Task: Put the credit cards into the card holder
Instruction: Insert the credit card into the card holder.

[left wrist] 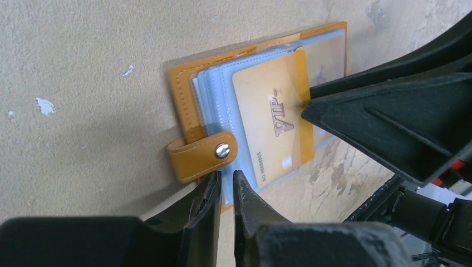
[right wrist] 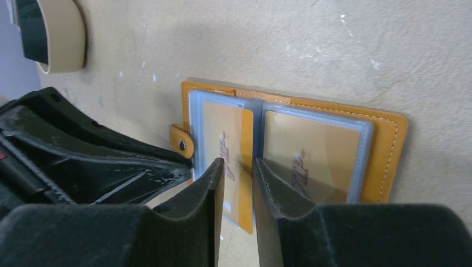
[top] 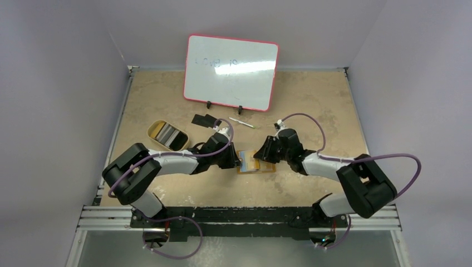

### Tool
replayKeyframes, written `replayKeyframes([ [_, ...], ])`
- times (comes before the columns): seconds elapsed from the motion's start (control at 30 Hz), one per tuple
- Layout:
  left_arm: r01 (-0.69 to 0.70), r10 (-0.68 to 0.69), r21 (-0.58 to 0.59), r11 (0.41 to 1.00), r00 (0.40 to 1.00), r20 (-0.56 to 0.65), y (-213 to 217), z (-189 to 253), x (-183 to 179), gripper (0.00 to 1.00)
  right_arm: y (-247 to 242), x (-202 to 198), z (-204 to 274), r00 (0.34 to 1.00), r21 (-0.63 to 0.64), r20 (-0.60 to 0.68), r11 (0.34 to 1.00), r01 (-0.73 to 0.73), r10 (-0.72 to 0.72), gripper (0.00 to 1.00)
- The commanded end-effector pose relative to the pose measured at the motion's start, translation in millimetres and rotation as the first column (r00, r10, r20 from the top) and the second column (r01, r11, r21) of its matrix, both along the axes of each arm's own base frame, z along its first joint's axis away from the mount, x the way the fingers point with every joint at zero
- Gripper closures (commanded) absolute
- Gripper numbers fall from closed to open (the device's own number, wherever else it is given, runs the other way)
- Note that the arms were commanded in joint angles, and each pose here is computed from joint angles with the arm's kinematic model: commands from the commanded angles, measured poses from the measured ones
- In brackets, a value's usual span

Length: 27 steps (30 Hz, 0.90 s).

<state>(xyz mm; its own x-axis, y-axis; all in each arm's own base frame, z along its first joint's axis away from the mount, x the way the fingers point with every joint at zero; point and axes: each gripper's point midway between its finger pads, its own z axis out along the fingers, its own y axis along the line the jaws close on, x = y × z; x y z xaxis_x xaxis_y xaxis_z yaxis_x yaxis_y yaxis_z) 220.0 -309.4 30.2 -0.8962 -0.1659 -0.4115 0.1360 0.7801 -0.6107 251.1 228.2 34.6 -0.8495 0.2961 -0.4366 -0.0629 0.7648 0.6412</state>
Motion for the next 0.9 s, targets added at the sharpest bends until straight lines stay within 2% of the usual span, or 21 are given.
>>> replayKeyframes([
  [0.0, 0.001, 0.0, -0.045, 0.999, 1.0, 0.028, -11, 8, 7, 0.88, 18, 1, 18, 0.999, 0.091, 0.031, 0.996, -0.021, 0.018, 0.73],
  [0.37, -0.004, 0.005, -0.027, 1.0, 0.999, 0.031, -8, 9, 7, 0.92, 24, -7, -2, 0.999, 0.058, -0.03, 0.998, -0.01, 0.011, 0.76],
  [0.53, -0.05, 0.045, 0.079, 0.996, 0.997, 0.058, 13, 16, 11, 0.85, 12, -9, 6, 1.0, -0.003, -0.028, 1.0, 0.008, -0.008, 0.74],
  [0.67, -0.096, 0.086, 0.103, 0.99, 0.992, 0.095, 24, 24, 16, 0.81, 4, 2, 21, 0.999, -0.046, 0.034, 0.998, 0.041, -0.04, 0.72],
  [0.87, -0.078, 0.071, 0.103, 0.992, 0.995, 0.071, 19, 11, 15, 0.83, 11, 1, 23, 0.999, -0.022, 0.03, 1.0, 0.021, -0.021, 0.73],
])
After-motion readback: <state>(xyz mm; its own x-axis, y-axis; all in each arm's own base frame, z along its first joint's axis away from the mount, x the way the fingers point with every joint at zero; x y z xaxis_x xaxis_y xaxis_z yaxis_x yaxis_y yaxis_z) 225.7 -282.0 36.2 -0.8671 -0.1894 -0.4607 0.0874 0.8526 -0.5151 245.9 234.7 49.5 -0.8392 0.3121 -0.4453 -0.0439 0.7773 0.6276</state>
